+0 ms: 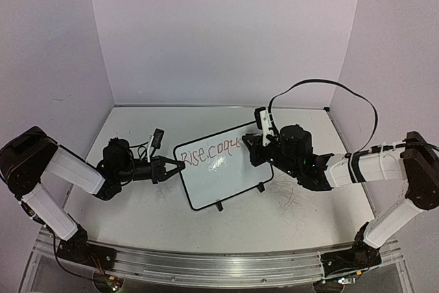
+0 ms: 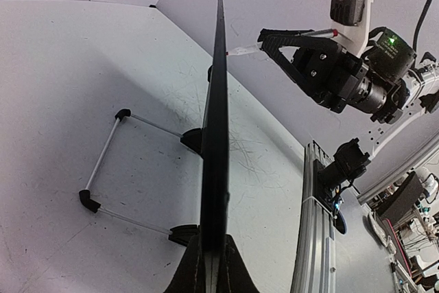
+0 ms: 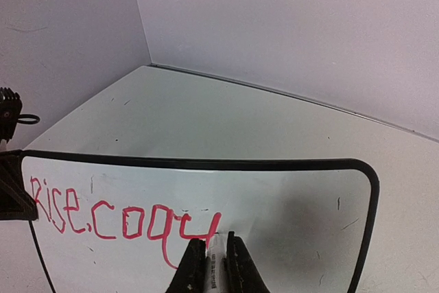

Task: Write a sentence on the whiteboard

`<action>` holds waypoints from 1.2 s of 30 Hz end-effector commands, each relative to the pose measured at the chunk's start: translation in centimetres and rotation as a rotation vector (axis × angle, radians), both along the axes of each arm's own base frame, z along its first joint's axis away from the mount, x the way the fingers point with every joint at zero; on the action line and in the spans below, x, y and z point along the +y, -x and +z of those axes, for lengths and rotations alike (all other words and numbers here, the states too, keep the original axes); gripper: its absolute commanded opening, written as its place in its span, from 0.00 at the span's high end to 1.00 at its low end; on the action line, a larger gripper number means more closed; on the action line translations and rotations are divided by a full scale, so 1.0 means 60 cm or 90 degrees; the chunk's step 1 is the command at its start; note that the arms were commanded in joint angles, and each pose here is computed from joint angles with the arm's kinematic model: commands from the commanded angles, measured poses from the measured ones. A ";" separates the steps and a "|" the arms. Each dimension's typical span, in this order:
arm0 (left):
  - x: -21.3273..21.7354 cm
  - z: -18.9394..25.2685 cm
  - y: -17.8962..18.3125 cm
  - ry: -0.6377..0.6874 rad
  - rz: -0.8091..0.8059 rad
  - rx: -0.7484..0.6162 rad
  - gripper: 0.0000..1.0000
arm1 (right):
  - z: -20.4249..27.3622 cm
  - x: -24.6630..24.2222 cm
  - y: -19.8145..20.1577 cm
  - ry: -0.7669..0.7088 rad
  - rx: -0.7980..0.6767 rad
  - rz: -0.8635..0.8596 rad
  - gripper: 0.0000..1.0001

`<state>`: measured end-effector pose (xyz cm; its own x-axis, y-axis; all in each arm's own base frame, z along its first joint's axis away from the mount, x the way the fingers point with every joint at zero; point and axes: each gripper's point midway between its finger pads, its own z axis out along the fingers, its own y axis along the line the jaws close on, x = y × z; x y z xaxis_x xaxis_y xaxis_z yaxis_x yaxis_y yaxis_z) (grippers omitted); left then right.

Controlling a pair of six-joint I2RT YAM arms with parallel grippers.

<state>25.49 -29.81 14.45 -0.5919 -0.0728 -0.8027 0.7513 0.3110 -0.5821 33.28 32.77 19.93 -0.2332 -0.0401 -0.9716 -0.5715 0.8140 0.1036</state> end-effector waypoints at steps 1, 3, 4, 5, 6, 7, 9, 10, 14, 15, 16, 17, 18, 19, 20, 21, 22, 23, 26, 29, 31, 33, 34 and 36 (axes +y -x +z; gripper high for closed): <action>-0.002 -0.014 0.000 -0.018 -0.004 0.013 1.00 | 0.039 0.001 -0.021 -0.033 -0.034 -0.031 1.00; -0.001 -0.013 0.000 -0.017 -0.004 0.012 1.00 | 0.032 -0.004 -0.023 -0.029 -0.028 -0.042 1.00; -0.001 -0.014 0.001 -0.018 -0.004 0.012 1.00 | 0.029 -0.006 -0.023 -0.026 -0.026 -0.046 1.00; -0.001 -0.012 0.000 -0.017 -0.004 0.011 1.00 | 0.025 -0.009 -0.024 -0.024 -0.024 -0.051 1.00; -0.001 -0.012 0.000 -0.017 -0.004 0.011 1.00 | 0.023 -0.013 -0.025 -0.022 -0.022 -0.058 1.00; -0.001 -0.013 0.000 -0.018 -0.004 0.011 1.00 | 0.021 -0.017 -0.027 -0.020 -0.022 -0.066 1.00; -0.001 -0.013 0.000 -0.018 -0.004 0.012 1.00 | 0.023 -0.027 -0.031 -0.023 -0.021 -0.082 1.00; -0.001 -0.014 0.000 -0.018 -0.004 0.013 1.00 | 0.025 -0.030 -0.032 -0.025 -0.022 -0.086 1.00; -0.002 -0.014 -0.001 -0.018 -0.005 0.012 1.00 | 0.039 -0.029 -0.040 -0.031 -0.031 -0.089 1.00; -0.002 -0.013 -0.001 -0.018 -0.006 0.012 1.00 | 0.040 -0.026 -0.042 -0.032 -0.031 -0.086 1.00; -0.003 -0.012 -0.001 -0.017 -0.006 0.012 1.00 | 0.042 -0.022 -0.042 -0.033 -0.032 -0.081 1.00; -0.003 -0.012 -0.001 -0.017 -0.007 0.011 1.00 | 0.045 -0.019 -0.043 -0.035 -0.034 -0.077 1.00; -0.003 -0.012 -0.001 -0.017 -0.006 0.012 1.00 | 0.046 -0.016 -0.042 -0.038 -0.034 -0.071 1.00; -0.002 -0.012 -0.001 -0.017 -0.006 0.012 1.00 | 0.047 -0.014 -0.043 -0.040 -0.034 -0.068 1.00; -0.003 -0.012 -0.001 -0.017 -0.006 0.011 1.00 | 0.049 -0.012 -0.042 -0.041 -0.036 -0.064 1.00; -0.002 -0.013 0.000 -0.017 -0.006 0.011 1.00 | 0.050 -0.009 -0.042 -0.041 -0.037 -0.060 1.00; -0.002 -0.014 0.000 -0.018 -0.006 0.012 1.00 | 0.051 -0.008 -0.042 -0.042 -0.037 -0.057 1.00; -0.003 -0.014 -0.001 -0.018 -0.006 0.012 1.00 | 0.051 -0.006 -0.041 -0.043 -0.036 -0.055 1.00; -0.004 -0.014 -0.001 -0.019 -0.008 0.013 1.00 | 0.039 0.001 -0.039 -0.043 -0.023 -0.040 1.00; -0.004 -0.013 -0.002 -0.018 -0.008 0.011 1.00 | 0.021 0.005 -0.032 -0.042 -0.004 -0.027 1.00; -0.004 -0.013 -0.002 -0.018 -0.008 0.011 1.00 | 0.011 0.003 -0.028 -0.041 0.006 -0.026 1.00; -0.004 -0.014 -0.002 -0.019 -0.008 0.011 1.00 | 0.003 -0.001 -0.025 -0.040 0.014 -0.026 1.00; -0.004 -0.015 -0.002 -0.019 -0.007 0.013 1.00 | -0.001 -0.003 -0.022 -0.039 0.018 -0.027 1.00; -0.004 -0.015 -0.002 -0.020 -0.007 0.012 1.00 | -0.008 -0.009 -0.018 -0.039 0.026 -0.029 1.00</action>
<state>25.50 -29.81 14.44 -0.5941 -0.0732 -0.8011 0.7495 0.3111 -0.5843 34.70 32.67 20.96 -0.2317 0.0306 -0.9723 -0.5341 0.8314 0.1534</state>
